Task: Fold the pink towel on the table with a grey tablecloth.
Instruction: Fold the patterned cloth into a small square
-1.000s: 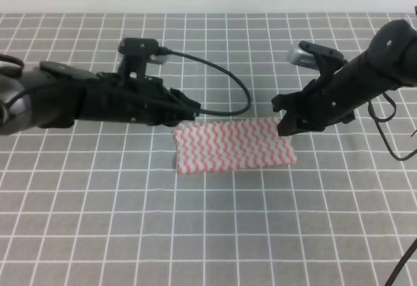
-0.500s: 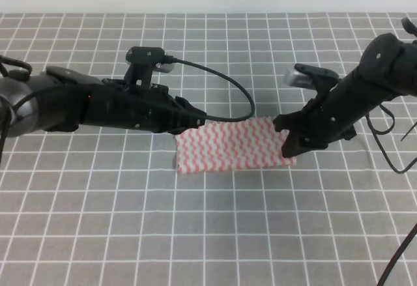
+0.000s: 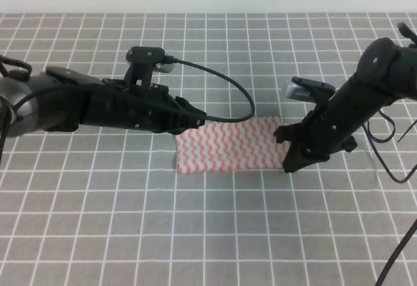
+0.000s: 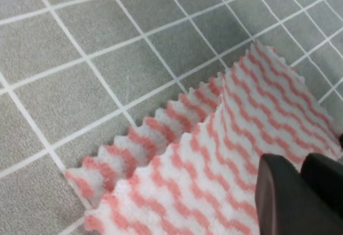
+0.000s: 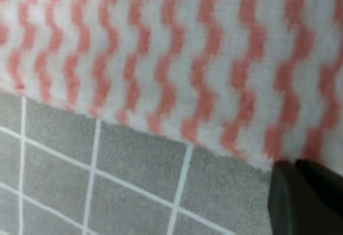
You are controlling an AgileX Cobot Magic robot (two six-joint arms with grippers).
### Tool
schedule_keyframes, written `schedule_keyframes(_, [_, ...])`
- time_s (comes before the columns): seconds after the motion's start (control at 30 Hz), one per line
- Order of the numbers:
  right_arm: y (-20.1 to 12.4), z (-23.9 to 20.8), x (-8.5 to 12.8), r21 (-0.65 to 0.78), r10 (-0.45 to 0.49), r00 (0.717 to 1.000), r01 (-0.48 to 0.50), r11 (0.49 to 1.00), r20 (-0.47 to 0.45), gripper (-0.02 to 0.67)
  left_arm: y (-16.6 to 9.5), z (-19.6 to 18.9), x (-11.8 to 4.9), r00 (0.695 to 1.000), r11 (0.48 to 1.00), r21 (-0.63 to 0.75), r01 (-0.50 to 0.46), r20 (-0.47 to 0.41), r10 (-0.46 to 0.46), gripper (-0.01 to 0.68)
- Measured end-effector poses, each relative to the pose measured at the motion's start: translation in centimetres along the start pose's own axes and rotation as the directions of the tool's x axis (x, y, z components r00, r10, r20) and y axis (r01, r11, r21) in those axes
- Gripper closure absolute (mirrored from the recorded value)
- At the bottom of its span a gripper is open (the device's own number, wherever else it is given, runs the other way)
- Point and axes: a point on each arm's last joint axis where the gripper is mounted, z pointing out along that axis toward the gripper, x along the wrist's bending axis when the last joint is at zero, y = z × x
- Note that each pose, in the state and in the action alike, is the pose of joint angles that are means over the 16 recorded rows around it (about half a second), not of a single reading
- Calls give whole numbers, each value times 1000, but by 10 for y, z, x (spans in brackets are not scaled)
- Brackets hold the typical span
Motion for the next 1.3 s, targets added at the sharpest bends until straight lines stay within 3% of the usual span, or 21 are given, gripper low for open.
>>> schedule_keyframes(0.53, [11, -10, 10, -145, 14, 998, -22, 989, -58, 664, 0, 0, 0, 1000, 1000, -2, -14, 0, 14, 598])
schedule_keyframes(1.03, [7, 17, -1, -36, 37, 997, -39, 999, -71, 664, 0, 0, 0, 1000, 1000, 0, -16, 2, 16, 598])
schedule_keyframes(1.3, [7, 10, 1, -54, 30, 998, -33, 998, -60, 664, 1, -3, 3, 1000, 1000, -4, 2, -1, -2, 598])
